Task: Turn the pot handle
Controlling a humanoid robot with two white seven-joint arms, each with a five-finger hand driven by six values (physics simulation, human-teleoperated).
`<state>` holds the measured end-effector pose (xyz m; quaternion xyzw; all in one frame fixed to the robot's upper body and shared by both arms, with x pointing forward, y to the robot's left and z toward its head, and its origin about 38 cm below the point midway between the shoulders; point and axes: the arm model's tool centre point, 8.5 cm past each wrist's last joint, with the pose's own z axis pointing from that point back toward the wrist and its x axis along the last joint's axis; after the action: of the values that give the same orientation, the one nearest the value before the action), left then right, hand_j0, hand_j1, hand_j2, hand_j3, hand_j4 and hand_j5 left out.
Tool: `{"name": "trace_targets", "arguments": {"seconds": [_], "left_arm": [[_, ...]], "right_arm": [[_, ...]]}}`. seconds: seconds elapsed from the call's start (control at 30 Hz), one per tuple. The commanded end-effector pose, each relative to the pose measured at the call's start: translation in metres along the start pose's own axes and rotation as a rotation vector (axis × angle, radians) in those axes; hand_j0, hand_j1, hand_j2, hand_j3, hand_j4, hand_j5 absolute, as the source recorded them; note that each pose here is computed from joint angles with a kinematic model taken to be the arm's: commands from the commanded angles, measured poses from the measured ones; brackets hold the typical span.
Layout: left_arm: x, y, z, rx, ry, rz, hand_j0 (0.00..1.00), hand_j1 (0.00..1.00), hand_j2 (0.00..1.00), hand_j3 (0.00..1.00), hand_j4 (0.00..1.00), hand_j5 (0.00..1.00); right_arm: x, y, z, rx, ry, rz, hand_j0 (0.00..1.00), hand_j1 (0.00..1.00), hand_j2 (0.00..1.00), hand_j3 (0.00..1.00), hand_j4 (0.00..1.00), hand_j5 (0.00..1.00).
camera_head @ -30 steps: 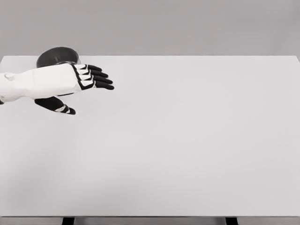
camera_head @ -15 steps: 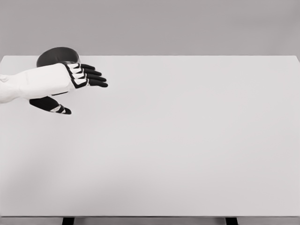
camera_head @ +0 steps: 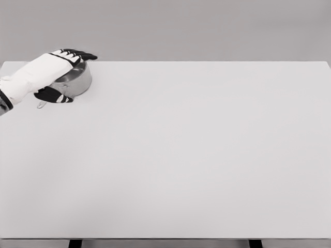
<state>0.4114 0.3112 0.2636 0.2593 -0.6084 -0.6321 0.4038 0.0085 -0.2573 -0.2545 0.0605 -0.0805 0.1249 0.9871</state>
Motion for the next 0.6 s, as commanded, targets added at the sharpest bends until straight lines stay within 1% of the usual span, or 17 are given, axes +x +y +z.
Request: {"name": "trace_targets", "arguments": {"seconds": [0.0,0.07,0.1,0.17,0.23,0.27,0.3,0.33,0.4,0.47,0.57], "left_arm": [[-0.011,-0.001,0.000,-0.008,0.117,-0.027,1.00,1.00,1.00,1.00,1.00,1.00],[-0.011,-0.002,-0.001,-0.007,0.122,-0.047,1.00,1.00,1.00,1.00,1.00,1.00],[-0.007,-0.005,-0.005,-0.004,0.113,-0.035,1.00,1.00,1.00,1.00,1.00,1.00],[-0.007,-0.003,-0.006,0.008,0.114,-0.037,1.00,1.00,1.00,1.00,1.00,1.00],[-0.006,-0.006,-0.007,0.009,0.111,-0.030,1.00,1.00,1.00,1.00,1.00,1.00],[-0.007,-0.008,-0.009,0.007,0.115,-0.028,1.00,1.00,1.00,1.00,1.00,1.00],[-0.008,-0.012,-0.011,0.001,0.124,-0.035,1.00,1.00,1.00,1.00,1.00,1.00],[-0.011,-0.014,-0.012,-0.004,0.138,-0.054,1.00,1.00,1.00,1.00,1.00,1.00],[-0.012,-0.018,-0.015,-0.007,0.148,-0.062,1.00,1.00,1.00,1.00,1.00,1.00],[-0.021,-0.027,-0.017,-0.021,0.178,-0.049,1.00,1.00,1.00,1.00,1.00,1.00],[-0.029,-0.038,-0.022,-0.035,0.198,-0.017,1.00,1.00,1.00,1.00,1.00,1.00]], "right_arm": [[0.000,0.000,0.000,0.001,0.000,0.000,1.00,1.00,1.00,1.00,1.00,1.00],[0.000,0.000,0.000,0.001,0.000,0.000,1.00,1.00,1.00,1.00,1.00,1.00],[0.000,0.000,0.000,0.001,0.000,0.000,1.00,1.00,1.00,1.00,1.00,1.00],[0.000,0.000,0.000,0.001,0.000,0.000,1.00,1.00,1.00,1.00,1.00,1.00],[0.000,0.000,0.000,-0.001,0.000,0.000,1.00,1.00,1.00,1.00,1.00,1.00],[0.000,0.000,0.000,0.001,0.000,0.000,1.00,1.00,1.00,1.00,1.00,1.00],[0.000,0.000,0.000,-0.001,0.000,0.000,1.00,1.00,1.00,1.00,1.00,1.00],[0.000,0.000,0.000,0.001,0.000,0.000,1.00,1.00,1.00,1.00,1.00,1.00],[0.000,0.000,0.000,0.001,0.000,0.000,1.00,1.00,1.00,1.00,1.00,1.00],[0.000,0.000,0.000,0.001,0.000,0.000,1.00,1.00,1.00,1.00,1.00,1.00],[0.000,0.000,0.000,0.001,0.000,0.000,1.00,1.00,1.00,1.00,1.00,1.00]]}}
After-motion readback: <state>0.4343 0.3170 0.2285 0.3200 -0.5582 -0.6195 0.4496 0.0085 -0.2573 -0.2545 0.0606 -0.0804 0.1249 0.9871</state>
